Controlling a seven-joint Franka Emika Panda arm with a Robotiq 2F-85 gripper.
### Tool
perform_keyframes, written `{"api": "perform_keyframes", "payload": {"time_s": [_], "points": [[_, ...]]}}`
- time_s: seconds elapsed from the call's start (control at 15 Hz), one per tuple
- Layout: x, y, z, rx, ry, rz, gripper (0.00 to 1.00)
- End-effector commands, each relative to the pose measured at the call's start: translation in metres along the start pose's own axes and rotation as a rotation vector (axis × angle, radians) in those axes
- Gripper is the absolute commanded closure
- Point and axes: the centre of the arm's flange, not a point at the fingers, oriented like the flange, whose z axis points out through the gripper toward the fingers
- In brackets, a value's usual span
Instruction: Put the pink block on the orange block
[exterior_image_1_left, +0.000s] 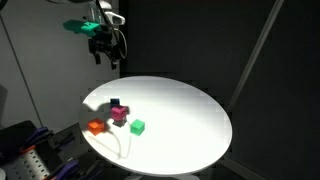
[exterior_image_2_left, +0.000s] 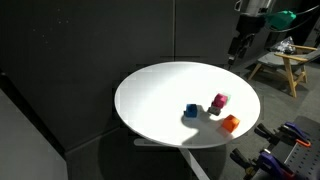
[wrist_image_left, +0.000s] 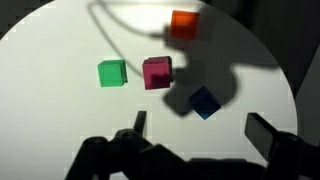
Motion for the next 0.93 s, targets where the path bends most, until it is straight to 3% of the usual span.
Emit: {"api": "perform_keyframes", "payload": {"time_s": [0.0,0.33,0.73,0.87], "points": [[0.031,0.019,0.014,-0.007,0.019,-0.022,0.0],[0.051,0.032,0.05,-0.002,0.013,0.085,0.0],[0.053,0.037,0.077,-0.023,0.064,0.232,0.0],[0.051,0.037,0.084,-0.027,0.059,0.229,0.0]]}}
